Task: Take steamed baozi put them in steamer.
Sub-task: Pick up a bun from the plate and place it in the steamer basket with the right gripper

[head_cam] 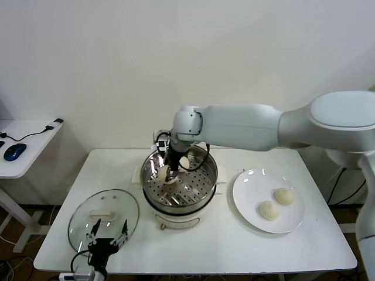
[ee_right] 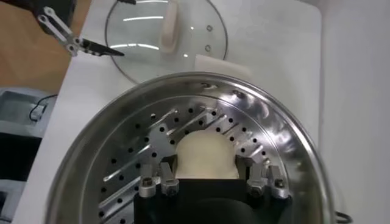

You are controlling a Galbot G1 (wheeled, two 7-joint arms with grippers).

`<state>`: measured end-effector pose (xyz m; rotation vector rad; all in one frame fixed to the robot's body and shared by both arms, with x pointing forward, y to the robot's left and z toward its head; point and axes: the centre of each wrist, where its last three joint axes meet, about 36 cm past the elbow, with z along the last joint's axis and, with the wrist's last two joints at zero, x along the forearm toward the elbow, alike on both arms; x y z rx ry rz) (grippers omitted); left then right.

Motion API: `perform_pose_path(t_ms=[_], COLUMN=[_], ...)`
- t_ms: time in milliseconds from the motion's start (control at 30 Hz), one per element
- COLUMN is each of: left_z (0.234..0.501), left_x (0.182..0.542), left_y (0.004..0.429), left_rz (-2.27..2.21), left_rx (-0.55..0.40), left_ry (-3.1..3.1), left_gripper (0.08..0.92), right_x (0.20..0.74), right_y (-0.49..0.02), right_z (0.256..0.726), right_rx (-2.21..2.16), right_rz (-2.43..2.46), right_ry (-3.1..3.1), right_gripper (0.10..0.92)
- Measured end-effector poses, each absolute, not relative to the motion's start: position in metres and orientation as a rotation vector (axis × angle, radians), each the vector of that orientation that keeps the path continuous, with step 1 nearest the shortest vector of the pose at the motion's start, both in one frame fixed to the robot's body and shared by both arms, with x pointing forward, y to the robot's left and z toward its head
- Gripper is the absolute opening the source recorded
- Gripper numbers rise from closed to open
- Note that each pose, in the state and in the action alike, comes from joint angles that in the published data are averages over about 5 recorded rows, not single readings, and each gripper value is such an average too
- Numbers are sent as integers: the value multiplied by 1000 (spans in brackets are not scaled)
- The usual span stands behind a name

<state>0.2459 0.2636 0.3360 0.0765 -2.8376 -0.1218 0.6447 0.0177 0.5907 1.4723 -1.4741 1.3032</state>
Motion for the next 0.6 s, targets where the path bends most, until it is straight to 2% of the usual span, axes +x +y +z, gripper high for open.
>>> perform_pose_path(t_ms=[200, 333, 433, 600], left_z=[336, 337, 338, 339], left_x=[246, 246, 246, 245], left_y=[263, 262, 262, 260], left_rz=[-119, -119, -121, -125], left_rx=[72, 71, 70, 64], left_ry=[-2837, -2838, -2839, -2841], left_gripper=[823, 823, 823, 823], right_x=[648, 650, 653, 663], right_y=[25, 24, 18, -5], right_z=[577, 578, 587, 620], right_rx=[1471, 1495, 1523, 1583], right_rz=[1298, 1295, 1297, 1300], right_ry=[-1483, -1479, -1468, -1441], right_gripper=[659, 761, 816, 822])
